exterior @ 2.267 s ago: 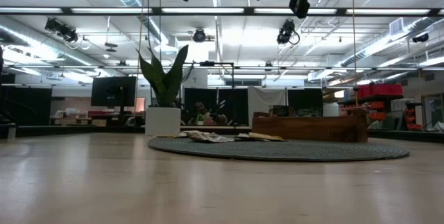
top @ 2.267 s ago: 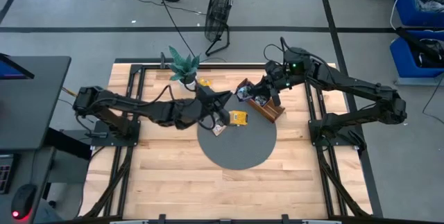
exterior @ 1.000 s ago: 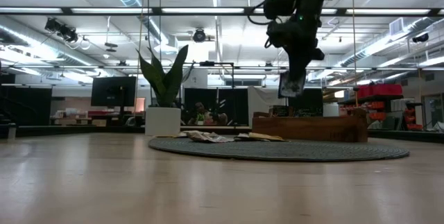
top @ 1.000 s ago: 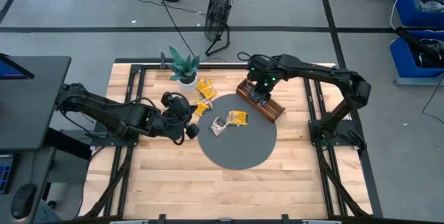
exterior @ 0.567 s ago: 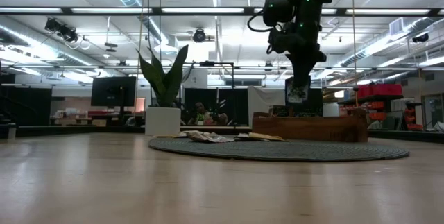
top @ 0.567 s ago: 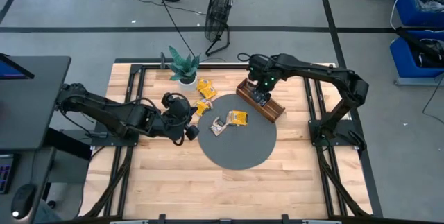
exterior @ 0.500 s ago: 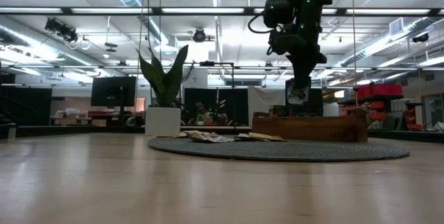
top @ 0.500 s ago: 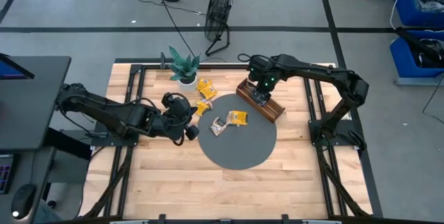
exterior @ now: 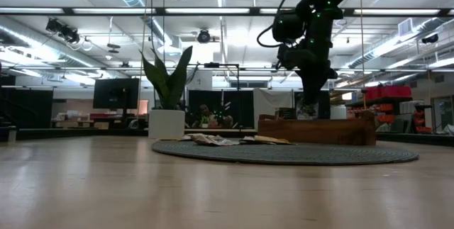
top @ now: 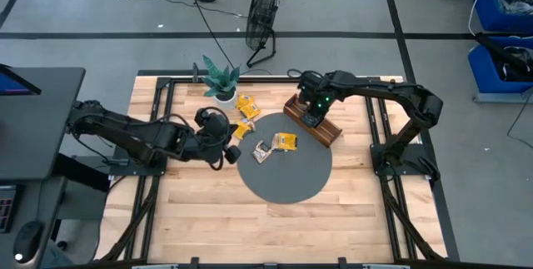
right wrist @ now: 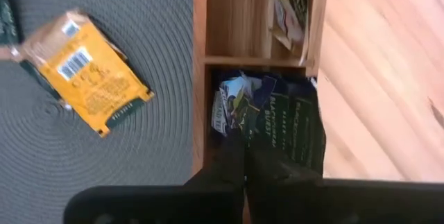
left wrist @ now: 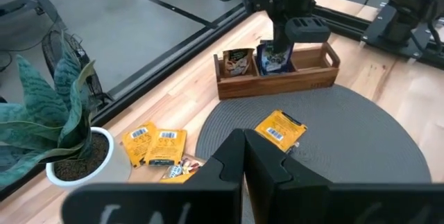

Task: Pick & Place Tea
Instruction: Put the black tea bag into the middle section of the wooden organizer

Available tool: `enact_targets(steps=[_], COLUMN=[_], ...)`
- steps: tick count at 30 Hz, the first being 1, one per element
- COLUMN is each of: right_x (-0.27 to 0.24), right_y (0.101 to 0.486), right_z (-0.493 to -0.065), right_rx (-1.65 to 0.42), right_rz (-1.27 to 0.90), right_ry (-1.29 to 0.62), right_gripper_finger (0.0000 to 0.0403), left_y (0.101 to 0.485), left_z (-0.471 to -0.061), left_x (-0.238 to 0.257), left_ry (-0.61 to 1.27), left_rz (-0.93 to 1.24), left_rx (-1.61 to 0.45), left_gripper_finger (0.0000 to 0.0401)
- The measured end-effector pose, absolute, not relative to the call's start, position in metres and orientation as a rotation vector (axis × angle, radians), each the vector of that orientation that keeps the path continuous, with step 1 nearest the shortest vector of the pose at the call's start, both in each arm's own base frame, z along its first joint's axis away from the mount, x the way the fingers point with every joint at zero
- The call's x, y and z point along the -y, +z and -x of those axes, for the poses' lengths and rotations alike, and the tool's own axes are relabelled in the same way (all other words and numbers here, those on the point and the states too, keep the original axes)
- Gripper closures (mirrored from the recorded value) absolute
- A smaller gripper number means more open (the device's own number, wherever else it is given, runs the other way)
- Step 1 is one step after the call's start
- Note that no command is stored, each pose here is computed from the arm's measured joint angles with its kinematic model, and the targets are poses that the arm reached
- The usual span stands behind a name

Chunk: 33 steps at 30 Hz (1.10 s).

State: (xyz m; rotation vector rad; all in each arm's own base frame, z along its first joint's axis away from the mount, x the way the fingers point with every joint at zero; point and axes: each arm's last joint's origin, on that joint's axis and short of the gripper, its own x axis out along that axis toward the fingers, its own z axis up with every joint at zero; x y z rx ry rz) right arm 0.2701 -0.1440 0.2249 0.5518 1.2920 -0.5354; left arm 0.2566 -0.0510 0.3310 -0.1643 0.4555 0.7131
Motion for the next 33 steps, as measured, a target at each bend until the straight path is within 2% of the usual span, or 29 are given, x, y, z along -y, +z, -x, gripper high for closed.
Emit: enact_targets(steps=[33], right_x=[0.1458], right_y=[0.2162], right_z=[-0.2763], right_rx=[-1.285], right_rz=[-0.595], right_ry=[-0.570], right_gripper_finger=[0.0403], left_y=[0.3320], left_z=[-0.2586], left_x=[0.0462], left_ry=[0.732], left_rz=[0.186], left_rx=[-0.437], left_gripper_finger=[0.0389])
